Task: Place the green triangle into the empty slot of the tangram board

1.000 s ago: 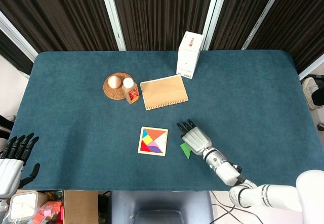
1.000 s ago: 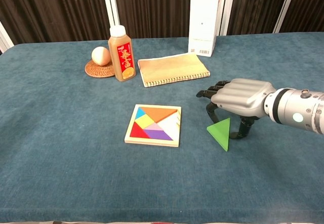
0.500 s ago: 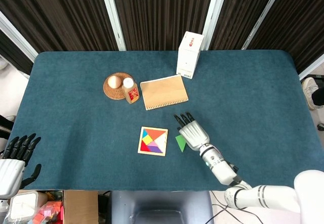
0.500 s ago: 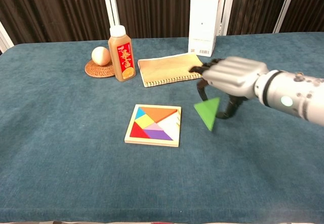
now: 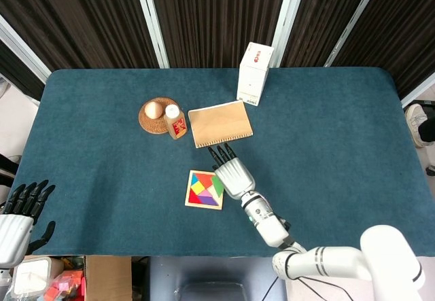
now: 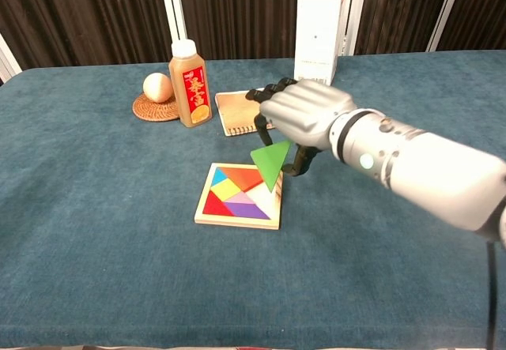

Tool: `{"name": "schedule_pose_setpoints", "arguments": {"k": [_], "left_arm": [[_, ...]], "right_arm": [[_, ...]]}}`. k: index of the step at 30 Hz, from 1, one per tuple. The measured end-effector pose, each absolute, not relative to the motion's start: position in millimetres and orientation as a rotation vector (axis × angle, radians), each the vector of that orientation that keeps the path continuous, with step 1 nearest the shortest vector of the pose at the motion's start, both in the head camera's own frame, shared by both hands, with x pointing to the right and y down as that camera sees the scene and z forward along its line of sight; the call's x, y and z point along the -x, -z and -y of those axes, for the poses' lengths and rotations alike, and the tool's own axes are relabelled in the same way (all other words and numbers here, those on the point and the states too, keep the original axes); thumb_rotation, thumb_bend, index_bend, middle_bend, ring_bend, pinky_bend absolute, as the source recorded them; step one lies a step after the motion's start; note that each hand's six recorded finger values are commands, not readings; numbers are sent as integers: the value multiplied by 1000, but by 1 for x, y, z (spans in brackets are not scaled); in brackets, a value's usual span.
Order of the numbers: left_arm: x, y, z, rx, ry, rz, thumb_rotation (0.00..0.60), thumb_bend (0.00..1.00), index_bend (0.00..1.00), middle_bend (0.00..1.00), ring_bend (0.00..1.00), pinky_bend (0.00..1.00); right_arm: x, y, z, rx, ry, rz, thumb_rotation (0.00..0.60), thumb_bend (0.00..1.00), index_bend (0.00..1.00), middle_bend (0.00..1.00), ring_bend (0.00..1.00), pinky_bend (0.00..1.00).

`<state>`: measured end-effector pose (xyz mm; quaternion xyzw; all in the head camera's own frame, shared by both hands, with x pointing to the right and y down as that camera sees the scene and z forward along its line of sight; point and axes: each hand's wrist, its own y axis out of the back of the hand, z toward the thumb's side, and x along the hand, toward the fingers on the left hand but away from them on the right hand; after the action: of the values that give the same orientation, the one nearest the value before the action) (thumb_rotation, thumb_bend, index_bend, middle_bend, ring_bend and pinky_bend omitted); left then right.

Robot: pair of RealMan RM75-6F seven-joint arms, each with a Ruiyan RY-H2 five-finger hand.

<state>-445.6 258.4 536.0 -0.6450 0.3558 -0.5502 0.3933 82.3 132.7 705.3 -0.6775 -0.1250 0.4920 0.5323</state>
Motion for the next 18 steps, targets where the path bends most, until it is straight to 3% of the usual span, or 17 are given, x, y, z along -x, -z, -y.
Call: {"name": "schedule_pose_setpoints", "arguments": {"k": [18], "left_arm": [[446, -534, -260, 1631, 1394, -906, 600, 460, 0, 19, 14, 34]], "right_arm": [[-80, -730, -140, 1575, -1218, 207, 600, 435, 738, 106, 0, 0]]}}
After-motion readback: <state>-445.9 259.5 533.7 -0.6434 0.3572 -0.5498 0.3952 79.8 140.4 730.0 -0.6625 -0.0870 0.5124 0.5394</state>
